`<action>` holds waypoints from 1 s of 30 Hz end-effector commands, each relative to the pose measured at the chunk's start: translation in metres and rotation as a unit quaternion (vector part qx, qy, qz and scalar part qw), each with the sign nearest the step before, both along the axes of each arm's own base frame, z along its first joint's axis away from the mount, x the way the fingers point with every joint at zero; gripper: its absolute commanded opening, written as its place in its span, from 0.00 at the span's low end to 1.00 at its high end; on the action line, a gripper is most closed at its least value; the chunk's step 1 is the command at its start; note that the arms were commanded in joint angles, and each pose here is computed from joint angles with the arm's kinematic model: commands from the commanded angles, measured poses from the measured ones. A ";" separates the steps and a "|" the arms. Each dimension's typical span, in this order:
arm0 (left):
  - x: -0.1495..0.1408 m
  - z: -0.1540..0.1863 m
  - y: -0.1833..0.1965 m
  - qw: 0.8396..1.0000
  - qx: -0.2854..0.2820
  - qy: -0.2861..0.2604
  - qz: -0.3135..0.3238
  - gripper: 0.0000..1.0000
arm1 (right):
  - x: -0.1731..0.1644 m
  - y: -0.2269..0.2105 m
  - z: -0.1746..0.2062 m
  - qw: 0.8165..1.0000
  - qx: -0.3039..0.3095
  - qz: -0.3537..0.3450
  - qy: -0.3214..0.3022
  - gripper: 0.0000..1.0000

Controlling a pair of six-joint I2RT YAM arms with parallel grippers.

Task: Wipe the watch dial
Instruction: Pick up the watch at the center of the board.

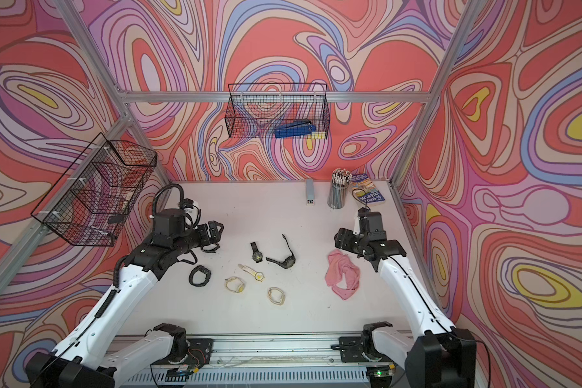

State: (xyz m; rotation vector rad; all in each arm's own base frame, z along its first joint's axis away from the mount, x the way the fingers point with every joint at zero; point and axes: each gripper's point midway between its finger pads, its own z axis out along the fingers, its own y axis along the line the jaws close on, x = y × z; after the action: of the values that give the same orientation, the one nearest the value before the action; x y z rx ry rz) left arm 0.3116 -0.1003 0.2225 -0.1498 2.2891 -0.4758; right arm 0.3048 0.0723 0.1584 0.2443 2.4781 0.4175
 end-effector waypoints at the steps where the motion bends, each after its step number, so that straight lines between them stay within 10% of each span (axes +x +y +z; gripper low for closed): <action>1: -0.040 -0.026 -0.020 0.994 -0.015 0.105 -0.010 0.86 | -0.032 0.017 -0.031 0.998 -0.001 0.000 0.068 0.74; 16: -0.036 -0.040 -0.090 0.972 -0.167 0.162 -0.029 0.99 | -0.059 0.020 -0.067 0.992 -0.018 -0.014 0.120 0.73; 30: -0.022 -0.079 -0.147 0.947 -0.095 0.305 0.026 0.75 | -0.052 0.022 -0.081 0.993 -0.012 -0.026 0.117 0.73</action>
State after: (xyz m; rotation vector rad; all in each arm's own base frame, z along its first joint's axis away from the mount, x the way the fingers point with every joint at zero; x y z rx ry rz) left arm 0.2984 -0.2529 0.1614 -0.3876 2.7249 -0.8099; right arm 0.2478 0.0911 0.0801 0.3605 2.7181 0.3439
